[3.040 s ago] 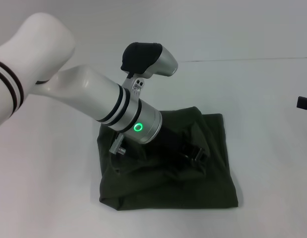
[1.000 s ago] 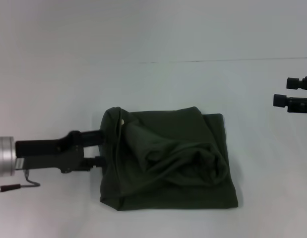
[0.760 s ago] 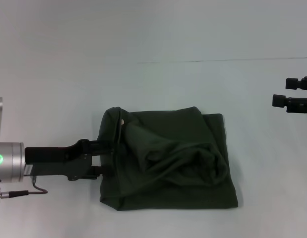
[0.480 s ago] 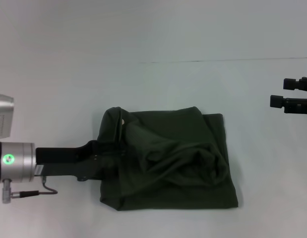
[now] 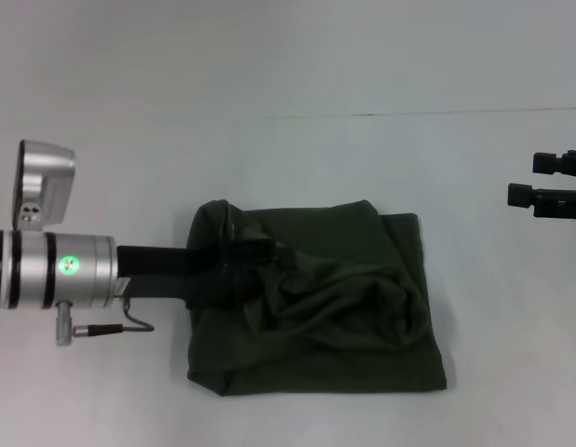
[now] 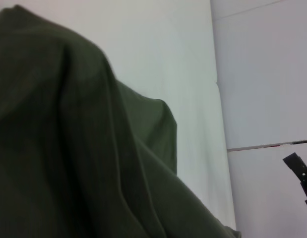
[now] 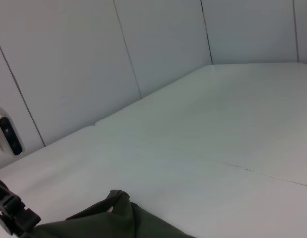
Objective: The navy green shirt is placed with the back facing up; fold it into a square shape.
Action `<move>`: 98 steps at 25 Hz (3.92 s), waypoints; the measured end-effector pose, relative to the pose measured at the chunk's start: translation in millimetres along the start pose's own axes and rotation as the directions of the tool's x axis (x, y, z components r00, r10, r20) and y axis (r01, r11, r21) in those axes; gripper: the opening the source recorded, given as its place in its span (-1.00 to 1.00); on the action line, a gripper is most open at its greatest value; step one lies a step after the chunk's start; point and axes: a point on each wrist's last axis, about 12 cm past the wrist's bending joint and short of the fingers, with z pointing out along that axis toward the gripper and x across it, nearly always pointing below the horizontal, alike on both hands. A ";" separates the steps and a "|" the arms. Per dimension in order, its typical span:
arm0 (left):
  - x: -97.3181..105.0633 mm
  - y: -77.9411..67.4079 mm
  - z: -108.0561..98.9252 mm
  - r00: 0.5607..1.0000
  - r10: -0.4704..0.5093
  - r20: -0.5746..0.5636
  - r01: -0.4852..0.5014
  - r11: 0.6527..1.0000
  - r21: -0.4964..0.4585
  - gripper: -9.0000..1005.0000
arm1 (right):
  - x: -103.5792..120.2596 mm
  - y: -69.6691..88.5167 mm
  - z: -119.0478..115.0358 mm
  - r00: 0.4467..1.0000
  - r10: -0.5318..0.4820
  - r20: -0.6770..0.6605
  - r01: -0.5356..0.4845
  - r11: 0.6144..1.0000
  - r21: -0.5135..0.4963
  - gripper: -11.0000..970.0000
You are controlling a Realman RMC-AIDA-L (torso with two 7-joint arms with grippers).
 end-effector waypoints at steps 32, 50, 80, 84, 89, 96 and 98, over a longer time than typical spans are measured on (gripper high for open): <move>-55.6 -88.0 77.3 0.907 0.211 0.364 -0.286 0.944 0.165 0.74 | 8.5 -0.3 -8.6 0.999 0.028 0.015 -0.028 0.999 0.025 0.95; 7.8 -20.5 18.0 0.959 0.233 0.161 -0.268 0.931 0.249 0.74 | 3.0 -1.9 -7.9 0.998 0.051 0.023 -0.051 0.998 0.024 0.94; 33.0 -7.0 -9.7 0.718 0.481 0.504 -0.640 0.740 0.206 0.58 | -11.9 14.6 26.9 0.986 0.065 0.157 -0.055 0.996 -0.064 0.94; 45.7 11.5 -27.3 0.707 0.527 0.472 -0.655 0.739 0.156 0.58 | -30.3 29.4 67.2 0.991 0.010 0.134 0.011 0.988 -0.153 0.94; 53.5 26.2 -47.5 0.636 0.561 0.530 -0.687 0.724 0.058 0.58 | -38.2 48.3 129.9 0.997 -0.070 0.013 0.072 0.984 -0.166 0.94; 56.5 37.3 -68.1 0.592 0.551 0.588 -0.671 0.741 -0.019 0.58 | -15.1 55.8 174.2 0.984 -0.122 -0.131 0.118 0.992 -0.039 0.94; 57.9 38.3 -68.4 0.593 0.546 0.592 -0.666 0.745 -0.020 0.58 | -3.1 51.5 177.4 0.979 -0.118 -0.168 0.122 0.992 0.017 0.94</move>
